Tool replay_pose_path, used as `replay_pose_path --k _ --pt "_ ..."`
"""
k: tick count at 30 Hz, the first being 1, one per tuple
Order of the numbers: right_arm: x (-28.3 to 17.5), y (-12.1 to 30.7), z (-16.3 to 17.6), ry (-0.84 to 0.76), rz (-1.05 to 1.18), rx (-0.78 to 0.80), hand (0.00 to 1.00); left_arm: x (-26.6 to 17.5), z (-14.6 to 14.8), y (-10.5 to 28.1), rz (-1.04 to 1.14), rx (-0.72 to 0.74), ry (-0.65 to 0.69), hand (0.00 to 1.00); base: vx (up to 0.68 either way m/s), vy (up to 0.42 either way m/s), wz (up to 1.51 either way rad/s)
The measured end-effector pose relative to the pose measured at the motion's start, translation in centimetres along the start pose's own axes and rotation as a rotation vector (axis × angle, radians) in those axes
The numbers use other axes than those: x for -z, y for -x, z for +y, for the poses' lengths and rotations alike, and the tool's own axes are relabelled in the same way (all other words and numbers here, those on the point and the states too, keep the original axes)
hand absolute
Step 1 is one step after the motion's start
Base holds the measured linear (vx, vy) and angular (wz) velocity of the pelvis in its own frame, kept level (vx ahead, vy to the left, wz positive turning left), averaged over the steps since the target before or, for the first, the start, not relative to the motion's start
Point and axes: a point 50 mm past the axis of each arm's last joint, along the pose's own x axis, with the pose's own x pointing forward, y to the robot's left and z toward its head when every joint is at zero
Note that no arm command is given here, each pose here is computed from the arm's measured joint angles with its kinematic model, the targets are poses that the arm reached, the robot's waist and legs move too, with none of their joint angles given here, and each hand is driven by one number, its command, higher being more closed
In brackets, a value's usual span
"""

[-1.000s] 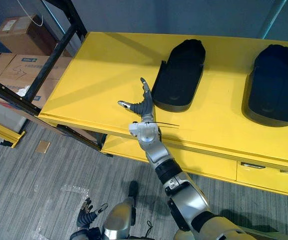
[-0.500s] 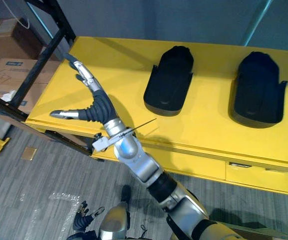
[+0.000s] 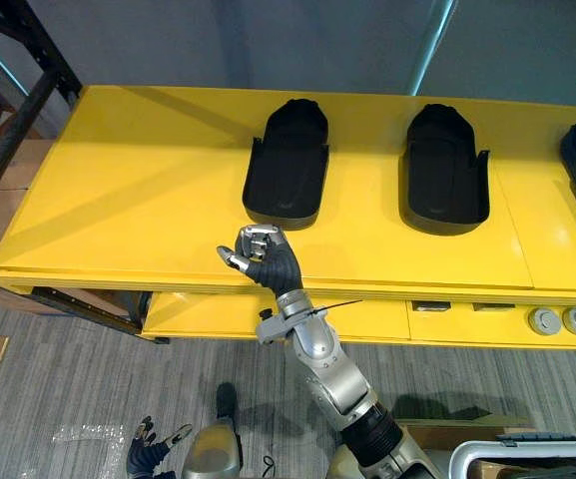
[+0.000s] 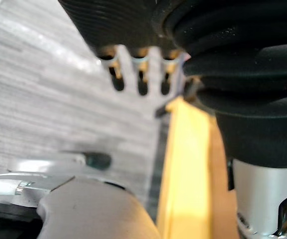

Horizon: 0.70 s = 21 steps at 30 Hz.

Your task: Walk over and take plastic housings, then place them on the shelf

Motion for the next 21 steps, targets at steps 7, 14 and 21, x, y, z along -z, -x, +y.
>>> replay_pose_path --k 7,14,21 --pt "2.2 -1.5 -3.1 0.124 0.043 0.190 1.00 0.2 0.1 0.1 0.017 -0.027 0.030 0.00 -0.02 -0.008 0.10" --pt "2.3 -3.1 -4.5 0.189 0.036 0.268 1.00 0.5 0.0 0.1 0.035 -0.025 0.027 0.00 -0.01 -0.002 0.04" --pt "3.0 -3.5 -6.1 0.278 0.064 0.376 1.00 0.5 -0.7 0.1 0.037 0.005 0.040 0.00 -0.01 -0.005 0.15"
